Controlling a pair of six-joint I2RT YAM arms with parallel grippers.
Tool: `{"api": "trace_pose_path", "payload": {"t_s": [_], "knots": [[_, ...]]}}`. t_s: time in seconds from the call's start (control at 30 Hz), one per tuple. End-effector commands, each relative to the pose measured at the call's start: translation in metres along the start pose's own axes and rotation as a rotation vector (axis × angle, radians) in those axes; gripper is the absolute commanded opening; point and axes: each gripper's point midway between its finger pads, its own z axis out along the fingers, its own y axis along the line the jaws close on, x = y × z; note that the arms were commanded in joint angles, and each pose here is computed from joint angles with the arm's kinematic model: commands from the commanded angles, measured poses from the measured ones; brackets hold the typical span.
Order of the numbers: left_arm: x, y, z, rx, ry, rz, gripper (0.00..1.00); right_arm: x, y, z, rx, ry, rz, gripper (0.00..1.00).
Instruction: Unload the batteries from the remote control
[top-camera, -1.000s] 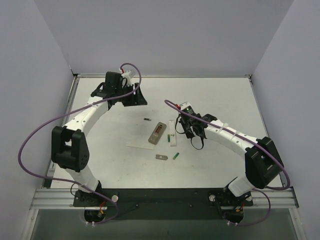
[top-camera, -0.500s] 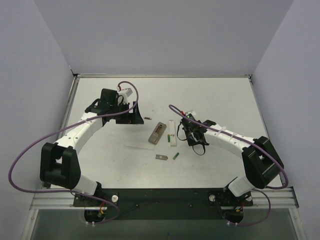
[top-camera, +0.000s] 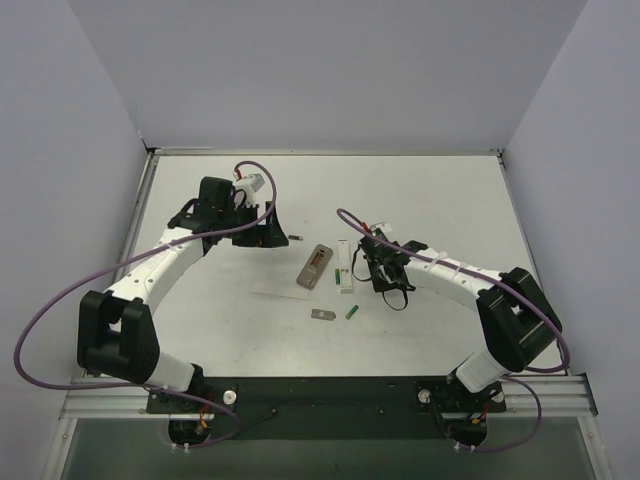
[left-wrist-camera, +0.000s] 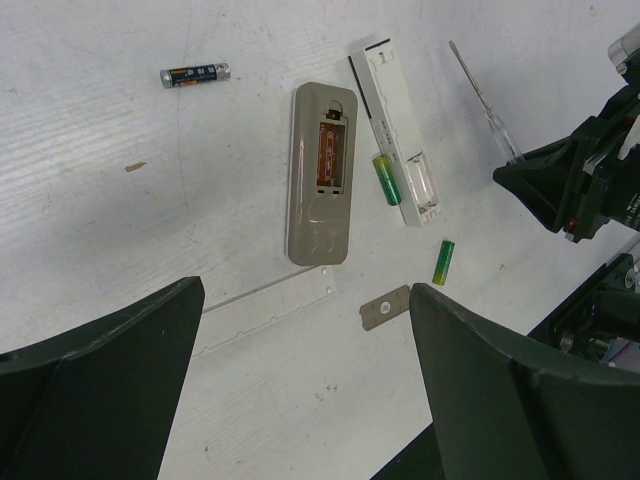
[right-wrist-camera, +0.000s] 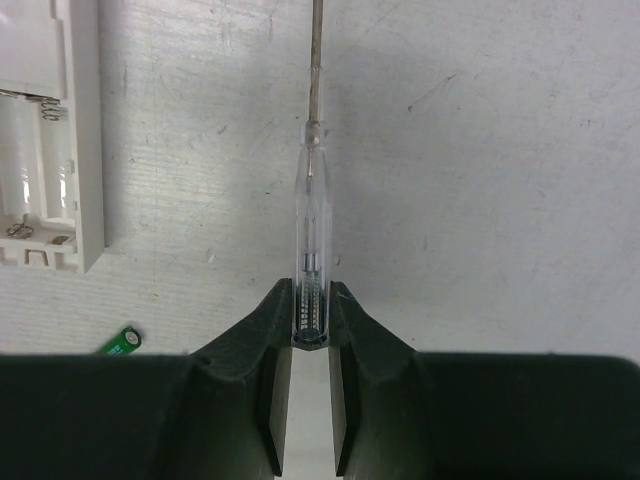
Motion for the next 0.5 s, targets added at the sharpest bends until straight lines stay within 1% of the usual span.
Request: {"api": "trace_pose_path", "payload": {"t_s": [0.0,0.07,0.1,0.47], "knots": [[-0.0199,-0.0116,-0.0086,0.031,-0.086,0.053,0.95,0.0059,-0.0070,0.0025,0.037,0.013,0.031,0.14],[-0.0193,-0.0111,-0.0079,0.029,-0.081,0.048,0.95,0.0052,-0.0073,0.0024,0.036,0.010,0.034,0.19],[-0.0193,-0.0113,-0.0079,0.031,-0.080,0.048,0.95,0.0056,-0.0074,0.0022,0.038,0.011,0.030,0.19],[-0.0199,-0.0137,-0.0110,0.032,-0.090,0.062,0.95,0.0016,-0.0050,-0.0032,0.014,-0.001,0.018,0.20]]}}
